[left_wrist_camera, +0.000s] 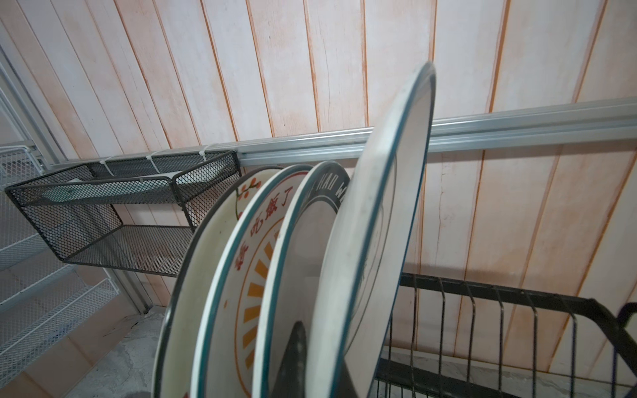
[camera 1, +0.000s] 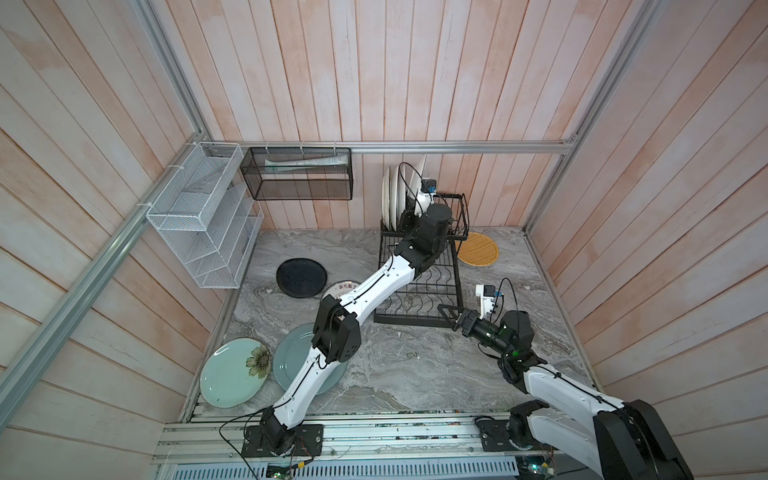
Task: Load the plates into the dish rack
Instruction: 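Press the white plate down into the upper rack slot with the left gripper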
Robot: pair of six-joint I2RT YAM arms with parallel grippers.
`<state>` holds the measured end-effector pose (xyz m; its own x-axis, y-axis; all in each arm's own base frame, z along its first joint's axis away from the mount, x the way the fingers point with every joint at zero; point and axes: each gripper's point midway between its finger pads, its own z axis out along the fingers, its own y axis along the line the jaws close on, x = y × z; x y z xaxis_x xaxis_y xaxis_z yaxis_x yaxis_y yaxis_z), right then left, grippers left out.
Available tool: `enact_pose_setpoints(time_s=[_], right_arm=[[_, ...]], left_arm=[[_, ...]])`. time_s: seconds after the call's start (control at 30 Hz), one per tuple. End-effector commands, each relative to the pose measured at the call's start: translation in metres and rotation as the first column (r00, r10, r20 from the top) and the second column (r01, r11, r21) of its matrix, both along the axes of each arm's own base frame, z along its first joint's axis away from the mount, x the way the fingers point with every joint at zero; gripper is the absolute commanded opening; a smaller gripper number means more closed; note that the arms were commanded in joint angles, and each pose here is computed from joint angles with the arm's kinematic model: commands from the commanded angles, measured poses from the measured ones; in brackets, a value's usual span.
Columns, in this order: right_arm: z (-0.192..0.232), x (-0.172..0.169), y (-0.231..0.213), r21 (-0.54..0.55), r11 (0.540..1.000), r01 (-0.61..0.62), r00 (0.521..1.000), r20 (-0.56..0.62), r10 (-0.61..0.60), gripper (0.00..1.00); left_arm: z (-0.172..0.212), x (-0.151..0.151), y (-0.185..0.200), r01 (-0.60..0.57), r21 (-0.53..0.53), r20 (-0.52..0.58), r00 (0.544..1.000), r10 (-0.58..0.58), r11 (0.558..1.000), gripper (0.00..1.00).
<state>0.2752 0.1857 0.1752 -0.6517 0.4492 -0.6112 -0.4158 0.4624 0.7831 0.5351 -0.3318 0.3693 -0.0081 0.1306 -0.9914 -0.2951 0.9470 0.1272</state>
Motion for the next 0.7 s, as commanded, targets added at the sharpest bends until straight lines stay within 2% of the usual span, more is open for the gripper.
enact_pose_setpoints(time_s=[0.0, 0.67], right_arm=[[0.020, 0.006, 0.003, 0.008, 1.000, 0.000, 0.998, 0.070, -0.001, 0.98], [0.020, 0.005, 0.004, 0.009, 1.000, -0.002, 0.998, 0.068, 0.002, 0.98]], left_arm=[[0.059, -0.022, 0.025, -0.060, -0.095, 0.112, 0.991, 0.071, 0.994, 0.00], [0.011, 0.000, 0.018, -0.060, -0.080, 0.021, 0.998, 0.062, 0.995, 0.00]])
